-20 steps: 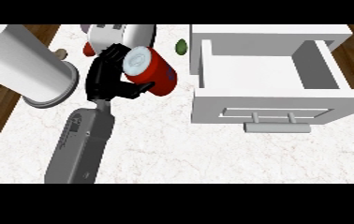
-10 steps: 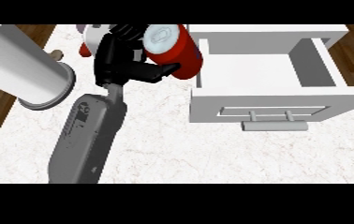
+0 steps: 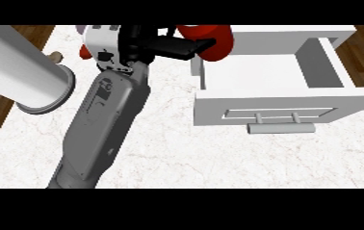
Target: Pick up the can, place it into the drawer and close the drawer
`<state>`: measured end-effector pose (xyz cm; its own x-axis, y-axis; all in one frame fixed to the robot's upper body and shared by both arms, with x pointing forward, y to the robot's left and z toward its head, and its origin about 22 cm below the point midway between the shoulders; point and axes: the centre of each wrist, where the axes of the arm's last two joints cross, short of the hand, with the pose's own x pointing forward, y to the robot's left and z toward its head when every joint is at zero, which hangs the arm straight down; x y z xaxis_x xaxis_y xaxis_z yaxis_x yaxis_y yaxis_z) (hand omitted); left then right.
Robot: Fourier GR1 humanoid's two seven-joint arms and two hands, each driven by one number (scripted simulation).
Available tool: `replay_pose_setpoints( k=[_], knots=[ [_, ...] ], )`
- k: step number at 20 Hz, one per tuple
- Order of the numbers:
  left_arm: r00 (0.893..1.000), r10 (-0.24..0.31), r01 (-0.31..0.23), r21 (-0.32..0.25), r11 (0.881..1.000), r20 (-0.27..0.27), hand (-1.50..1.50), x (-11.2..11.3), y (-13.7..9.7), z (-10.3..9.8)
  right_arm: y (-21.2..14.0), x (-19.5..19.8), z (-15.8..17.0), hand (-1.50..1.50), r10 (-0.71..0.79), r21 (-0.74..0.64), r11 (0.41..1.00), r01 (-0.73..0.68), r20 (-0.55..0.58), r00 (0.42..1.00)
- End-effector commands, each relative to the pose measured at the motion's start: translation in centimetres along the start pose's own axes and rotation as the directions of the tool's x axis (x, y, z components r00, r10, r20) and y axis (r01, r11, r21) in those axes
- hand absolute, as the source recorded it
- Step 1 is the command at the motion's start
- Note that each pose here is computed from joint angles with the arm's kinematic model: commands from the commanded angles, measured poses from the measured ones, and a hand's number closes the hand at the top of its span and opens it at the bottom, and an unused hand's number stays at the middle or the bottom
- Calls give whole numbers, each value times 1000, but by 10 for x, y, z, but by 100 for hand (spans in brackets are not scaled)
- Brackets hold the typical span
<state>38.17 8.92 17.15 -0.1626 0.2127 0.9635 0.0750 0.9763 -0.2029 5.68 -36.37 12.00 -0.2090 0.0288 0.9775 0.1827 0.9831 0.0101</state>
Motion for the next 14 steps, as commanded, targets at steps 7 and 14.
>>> replay_pose_setpoints(
  k=[7,14],
  knots=[
    [999,-34,34,-5,999,-9,150,21,-59,-25,-4,-6,-12,-150,-1,17,1000,0,12,1000],
    [998,-56,56,-16,998,8,150,26,-87,-36,1,-15,-27,-150,-7,27,1000,6,17,1000]
  ],
)
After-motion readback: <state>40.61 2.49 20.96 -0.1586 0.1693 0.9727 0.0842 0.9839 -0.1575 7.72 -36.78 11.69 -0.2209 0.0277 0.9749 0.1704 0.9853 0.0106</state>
